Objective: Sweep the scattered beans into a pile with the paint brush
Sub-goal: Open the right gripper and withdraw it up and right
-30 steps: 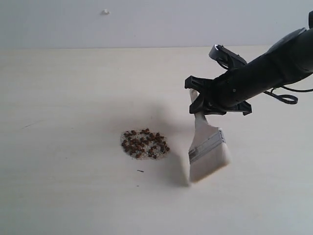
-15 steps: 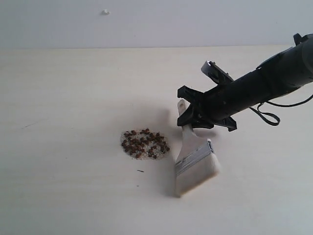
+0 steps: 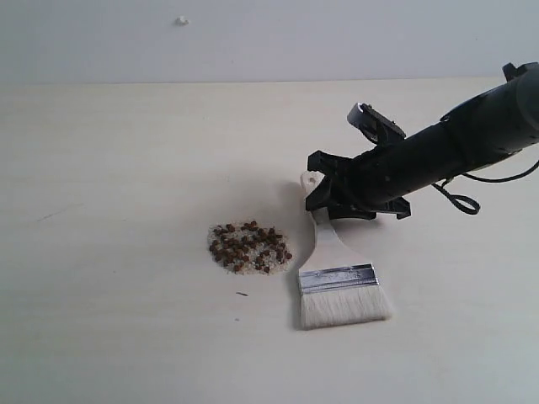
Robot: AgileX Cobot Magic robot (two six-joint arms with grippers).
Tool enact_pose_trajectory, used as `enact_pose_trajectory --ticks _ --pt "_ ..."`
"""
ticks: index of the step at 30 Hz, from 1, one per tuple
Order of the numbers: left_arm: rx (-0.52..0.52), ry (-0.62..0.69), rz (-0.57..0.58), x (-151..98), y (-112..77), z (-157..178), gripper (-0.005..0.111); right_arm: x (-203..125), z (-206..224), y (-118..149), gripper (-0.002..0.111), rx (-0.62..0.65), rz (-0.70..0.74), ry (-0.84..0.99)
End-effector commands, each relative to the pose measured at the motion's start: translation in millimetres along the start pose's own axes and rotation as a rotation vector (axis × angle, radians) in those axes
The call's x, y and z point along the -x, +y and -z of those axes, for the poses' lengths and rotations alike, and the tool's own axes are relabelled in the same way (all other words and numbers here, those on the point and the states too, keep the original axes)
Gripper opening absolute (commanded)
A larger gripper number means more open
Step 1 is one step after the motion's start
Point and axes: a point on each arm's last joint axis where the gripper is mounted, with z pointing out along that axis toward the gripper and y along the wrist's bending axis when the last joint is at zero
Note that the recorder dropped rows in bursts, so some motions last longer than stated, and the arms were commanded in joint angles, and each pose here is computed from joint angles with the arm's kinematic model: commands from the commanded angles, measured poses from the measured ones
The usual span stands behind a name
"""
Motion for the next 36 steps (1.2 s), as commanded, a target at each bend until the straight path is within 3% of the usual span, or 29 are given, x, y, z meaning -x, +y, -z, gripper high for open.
enact_pose_trajectory --ticks 1,7,14,16,18,20,28,36 --pt "0.001 -0.005 0.011 0 0.1 0 0.0 4 3 -2 0.037 -0.056 0.041 -0.036" --pt "0.001 -0.005 0.011 0 0.1 0 0.0 12 22 2 0.037 -0.157 0.078 -0.096" --pt "0.001 -0.005 0.011 0 0.1 0 0.0 20 83 34 0.035 -0.279 0.271 -0.211" --pt "0.001 -0.005 0.011 0 0.1 0 0.0 17 102 46 0.028 -0.287 0.296 -0.237" --pt "0.001 -0.005 0.011 0 0.1 0 0.0 8 123 55 0.013 -0.288 0.303 -0.273" --pt "0.001 -0.005 0.011 0 0.1 0 0.0 -4 138 61 0.0 -0.281 0.306 -0.313" --pt "0.001 -0.005 0.011 0 0.1 0 0.0 -75 198 59 0.0 -0.269 0.303 -0.611" --pt "0.001 -0.005 0.011 0 0.1 0 0.0 -148 222 45 0.0 -0.263 0.428 -0.668"
